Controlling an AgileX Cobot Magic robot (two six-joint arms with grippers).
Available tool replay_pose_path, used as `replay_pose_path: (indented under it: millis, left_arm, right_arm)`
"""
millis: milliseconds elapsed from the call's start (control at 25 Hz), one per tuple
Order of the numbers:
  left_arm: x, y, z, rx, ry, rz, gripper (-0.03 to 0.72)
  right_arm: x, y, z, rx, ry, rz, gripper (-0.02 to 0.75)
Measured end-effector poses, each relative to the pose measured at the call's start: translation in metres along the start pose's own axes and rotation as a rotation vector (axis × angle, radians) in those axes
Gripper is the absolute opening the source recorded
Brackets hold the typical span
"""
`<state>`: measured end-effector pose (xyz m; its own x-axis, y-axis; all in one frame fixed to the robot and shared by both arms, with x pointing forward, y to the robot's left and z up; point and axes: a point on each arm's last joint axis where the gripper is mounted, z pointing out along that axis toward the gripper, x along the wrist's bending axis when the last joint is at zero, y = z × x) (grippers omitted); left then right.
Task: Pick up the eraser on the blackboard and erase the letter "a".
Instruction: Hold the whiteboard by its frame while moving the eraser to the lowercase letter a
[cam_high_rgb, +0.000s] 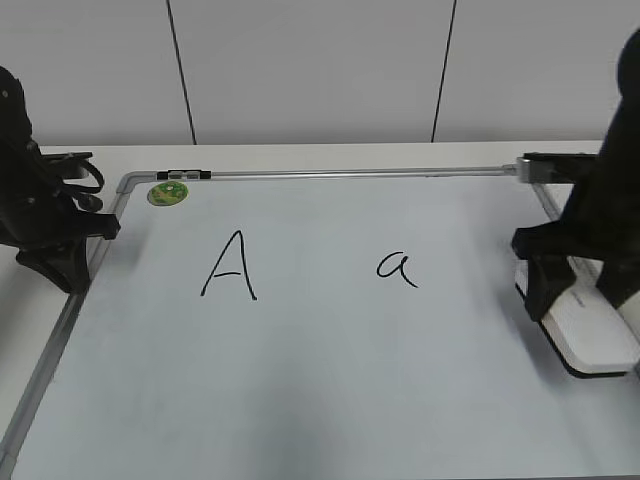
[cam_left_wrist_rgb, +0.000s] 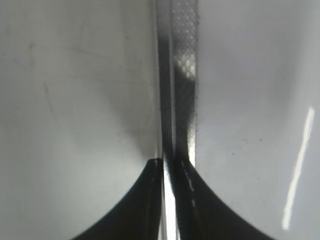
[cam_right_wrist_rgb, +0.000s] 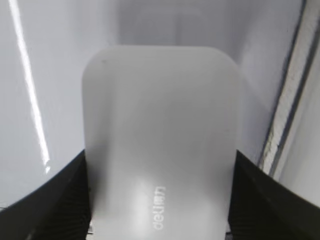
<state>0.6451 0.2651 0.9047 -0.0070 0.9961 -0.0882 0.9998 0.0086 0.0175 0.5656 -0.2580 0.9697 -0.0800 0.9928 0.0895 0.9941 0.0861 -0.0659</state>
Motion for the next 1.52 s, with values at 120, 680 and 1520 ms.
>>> replay_pose_path:
  millis: [120, 680, 1520]
  left_arm:
    - [0.000, 0.000, 0.000, 0.000, 0.000, 0.000, 0.055]
    - [0.000, 0.000, 0.000, 0.004, -0.003, -0.002, 0.055]
    - [-0.001, 0.000, 0.000, 0.004, -0.008, -0.005, 0.055]
  right_arm:
    - [0.018, 0.025, 0.004, 0.016, -0.002, -0.052, 0.513]
    - [0.050, 0.118, 0.035, -0.047, 0.000, -0.115, 0.513]
    - [0.157, 0.117, 0.055, -0.067, -0.034, -0.346, 0.513]
